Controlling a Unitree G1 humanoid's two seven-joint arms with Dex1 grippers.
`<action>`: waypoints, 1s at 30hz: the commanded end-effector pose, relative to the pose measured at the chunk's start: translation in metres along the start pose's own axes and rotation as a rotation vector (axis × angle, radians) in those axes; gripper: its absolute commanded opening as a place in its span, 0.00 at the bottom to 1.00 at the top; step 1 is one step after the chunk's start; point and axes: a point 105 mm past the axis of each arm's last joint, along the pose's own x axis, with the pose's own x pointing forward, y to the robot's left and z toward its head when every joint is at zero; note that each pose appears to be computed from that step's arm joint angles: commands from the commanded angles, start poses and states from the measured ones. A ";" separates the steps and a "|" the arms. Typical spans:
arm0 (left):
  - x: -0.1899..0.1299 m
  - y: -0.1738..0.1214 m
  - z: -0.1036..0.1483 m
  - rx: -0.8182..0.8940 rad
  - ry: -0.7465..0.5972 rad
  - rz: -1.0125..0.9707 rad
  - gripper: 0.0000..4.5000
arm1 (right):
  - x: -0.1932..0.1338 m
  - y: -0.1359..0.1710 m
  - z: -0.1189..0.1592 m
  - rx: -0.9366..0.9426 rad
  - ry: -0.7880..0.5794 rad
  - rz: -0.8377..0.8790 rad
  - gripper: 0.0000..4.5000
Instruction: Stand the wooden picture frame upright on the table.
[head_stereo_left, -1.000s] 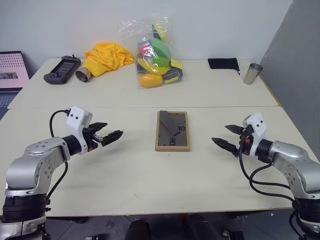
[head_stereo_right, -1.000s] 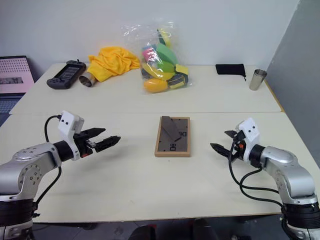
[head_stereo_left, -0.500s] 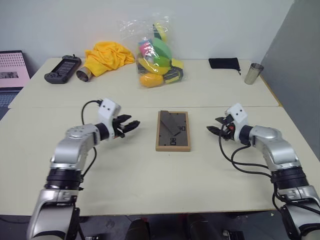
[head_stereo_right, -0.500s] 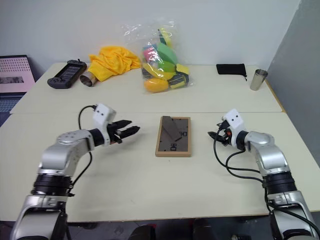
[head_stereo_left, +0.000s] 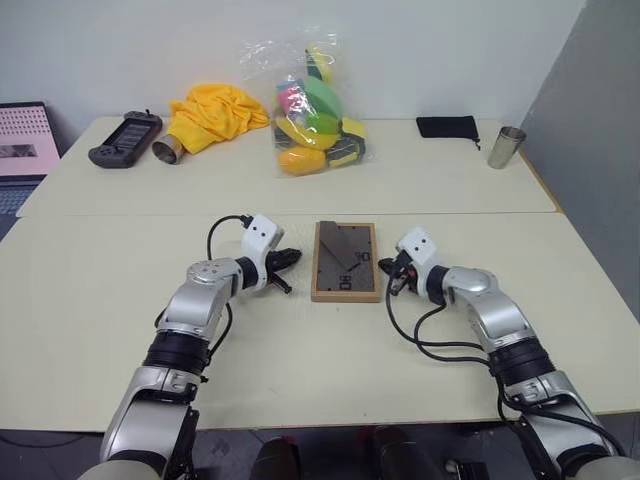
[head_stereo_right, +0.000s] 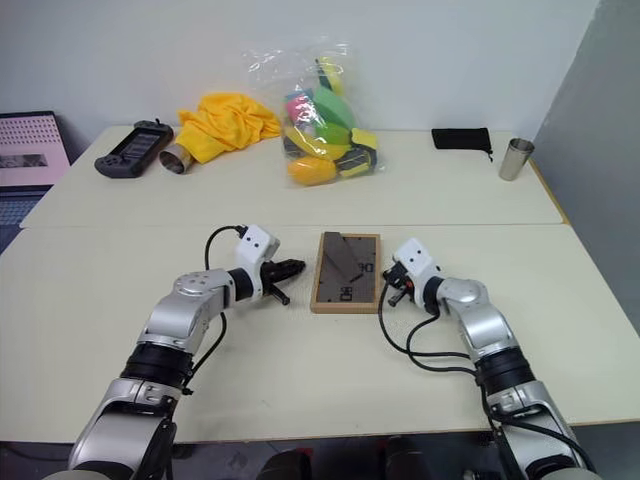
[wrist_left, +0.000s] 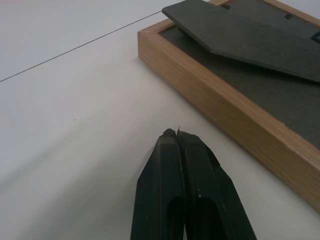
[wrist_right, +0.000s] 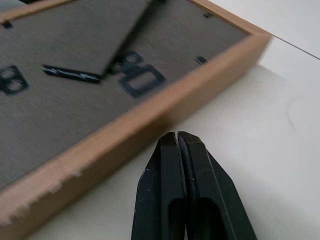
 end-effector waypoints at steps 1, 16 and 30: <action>0.001 -0.013 0.015 0.044 -0.037 -0.057 0.00 | 0.005 0.013 0.022 -0.022 -0.067 0.059 0.00; -0.066 -0.035 -0.010 0.079 0.153 -0.118 0.00 | -0.009 0.079 0.026 -0.096 -0.013 0.360 0.00; -0.128 -0.020 -0.036 0.041 0.323 -0.061 0.00 | -0.036 0.024 -0.013 -0.170 0.182 0.199 0.00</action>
